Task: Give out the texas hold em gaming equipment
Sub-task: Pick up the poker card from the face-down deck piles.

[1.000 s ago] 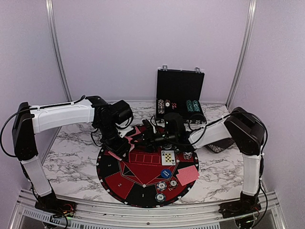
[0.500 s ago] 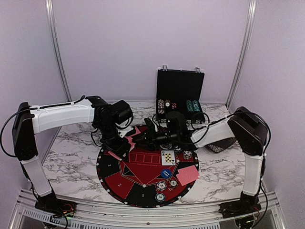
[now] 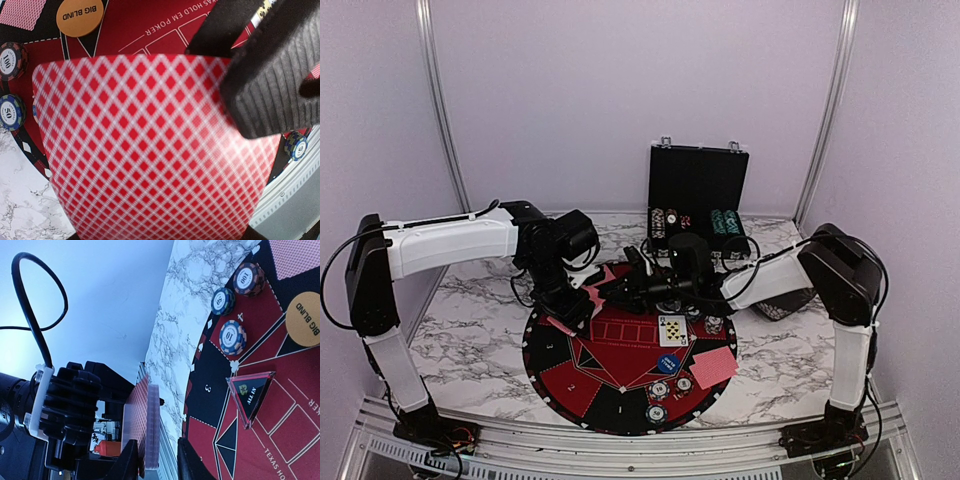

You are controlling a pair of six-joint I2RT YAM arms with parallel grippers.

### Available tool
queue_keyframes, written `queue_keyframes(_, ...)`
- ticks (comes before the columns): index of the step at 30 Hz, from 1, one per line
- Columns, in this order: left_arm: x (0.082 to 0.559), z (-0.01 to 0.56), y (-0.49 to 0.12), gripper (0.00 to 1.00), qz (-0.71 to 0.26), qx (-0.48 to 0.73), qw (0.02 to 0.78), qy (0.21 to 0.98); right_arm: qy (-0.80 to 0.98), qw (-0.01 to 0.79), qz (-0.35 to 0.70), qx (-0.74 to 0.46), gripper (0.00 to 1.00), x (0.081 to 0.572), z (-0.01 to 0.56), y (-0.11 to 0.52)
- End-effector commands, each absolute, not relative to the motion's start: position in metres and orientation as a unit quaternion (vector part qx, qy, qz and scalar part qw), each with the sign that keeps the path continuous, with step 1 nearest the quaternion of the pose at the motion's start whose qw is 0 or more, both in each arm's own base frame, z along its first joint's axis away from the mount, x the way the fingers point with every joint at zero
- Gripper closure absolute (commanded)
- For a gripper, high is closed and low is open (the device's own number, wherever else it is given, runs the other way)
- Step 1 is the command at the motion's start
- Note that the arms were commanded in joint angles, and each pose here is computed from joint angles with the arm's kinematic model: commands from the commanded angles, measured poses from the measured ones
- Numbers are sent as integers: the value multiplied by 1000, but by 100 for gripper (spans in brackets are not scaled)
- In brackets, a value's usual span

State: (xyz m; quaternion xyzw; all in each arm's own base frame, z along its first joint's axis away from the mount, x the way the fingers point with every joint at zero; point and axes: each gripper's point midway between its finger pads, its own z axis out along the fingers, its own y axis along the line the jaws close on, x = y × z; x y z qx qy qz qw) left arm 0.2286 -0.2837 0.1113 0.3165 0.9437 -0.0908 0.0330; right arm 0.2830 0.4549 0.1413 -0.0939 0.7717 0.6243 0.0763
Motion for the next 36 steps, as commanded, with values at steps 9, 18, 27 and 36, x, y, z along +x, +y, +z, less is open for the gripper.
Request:
queue_keyframes(9,228,117,-284,51,-92,322,37,942,751,106,643,-103,88,286,173,450)
queue_keyframes(18,228,116,-283,51,-89,321,37,942,748,108,647,-101,99,286,178,447)
queue_keyframes(27,226,115,-280,51,-86,320,36,943,743,115,653,-92,100,290,184,436)
queue_keyframes(36,225,114,-278,51,-86,318,36,944,742,125,654,-75,100,293,185,411)
